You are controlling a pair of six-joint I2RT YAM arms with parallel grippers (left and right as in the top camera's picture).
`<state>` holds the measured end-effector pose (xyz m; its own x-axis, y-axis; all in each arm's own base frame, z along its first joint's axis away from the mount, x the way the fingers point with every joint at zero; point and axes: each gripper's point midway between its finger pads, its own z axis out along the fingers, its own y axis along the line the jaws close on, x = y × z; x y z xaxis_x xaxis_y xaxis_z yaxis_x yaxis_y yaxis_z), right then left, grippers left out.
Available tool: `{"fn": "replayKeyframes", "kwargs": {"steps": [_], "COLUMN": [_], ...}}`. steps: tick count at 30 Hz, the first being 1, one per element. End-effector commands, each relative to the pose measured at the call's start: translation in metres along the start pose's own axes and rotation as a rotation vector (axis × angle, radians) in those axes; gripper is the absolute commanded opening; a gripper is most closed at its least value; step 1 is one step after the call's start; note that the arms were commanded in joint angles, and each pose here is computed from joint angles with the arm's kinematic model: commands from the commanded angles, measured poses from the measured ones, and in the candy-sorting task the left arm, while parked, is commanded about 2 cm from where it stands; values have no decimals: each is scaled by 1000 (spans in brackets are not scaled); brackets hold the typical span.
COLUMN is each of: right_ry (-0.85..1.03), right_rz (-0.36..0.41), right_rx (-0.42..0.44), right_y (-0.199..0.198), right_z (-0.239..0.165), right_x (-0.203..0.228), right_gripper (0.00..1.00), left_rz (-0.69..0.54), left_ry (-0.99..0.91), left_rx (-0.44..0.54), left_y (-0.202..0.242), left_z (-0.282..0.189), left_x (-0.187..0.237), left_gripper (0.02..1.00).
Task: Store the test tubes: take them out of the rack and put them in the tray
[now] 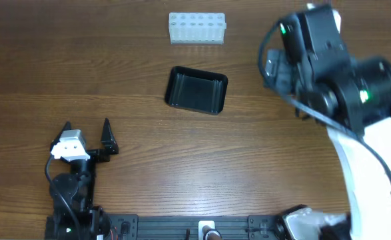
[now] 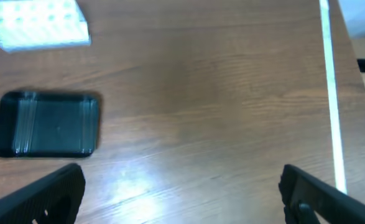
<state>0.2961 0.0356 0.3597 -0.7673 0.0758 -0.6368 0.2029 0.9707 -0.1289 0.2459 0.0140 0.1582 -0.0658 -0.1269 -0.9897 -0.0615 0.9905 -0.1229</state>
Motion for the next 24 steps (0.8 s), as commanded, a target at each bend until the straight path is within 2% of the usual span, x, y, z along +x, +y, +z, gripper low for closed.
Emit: {"fn": "replayKeyframes", "kwargs": {"steps": [1, 5, 9, 13, 15, 19, 24], "right_ry": [-67, -184, -327, -514, -623, -869, -936], "right_rz": [64, 39, -111, -267, -272, -201, -154], "right_rx": [17, -25, -111, -177, -161, -124, -94], "right_y": [-24, -26, -8, 14, 15, 10, 3], "right_z": [2, 16, 29, 35, 35, 25, 41], "right_x": [29, 49, 52, 38, 24, -5, 4], "right_gripper": [993, 993, 993, 993, 991, 993, 993], "left_rz": [14, 14, 14, 14, 14, 14, 14], "left_ry": [6, 6, 6, 6, 6, 6, 6], "left_rx": [18, 18, 18, 18, 18, 18, 18], "left_y": [-3, -3, -3, -3, -3, -3, -3], "left_z": [0, 0, 0, 0, 0, 0, 0], "left_x": [2, 2, 2, 2, 2, 2, 2], "left_gripper": [998, 998, 998, 996, 996, 996, 998]}}
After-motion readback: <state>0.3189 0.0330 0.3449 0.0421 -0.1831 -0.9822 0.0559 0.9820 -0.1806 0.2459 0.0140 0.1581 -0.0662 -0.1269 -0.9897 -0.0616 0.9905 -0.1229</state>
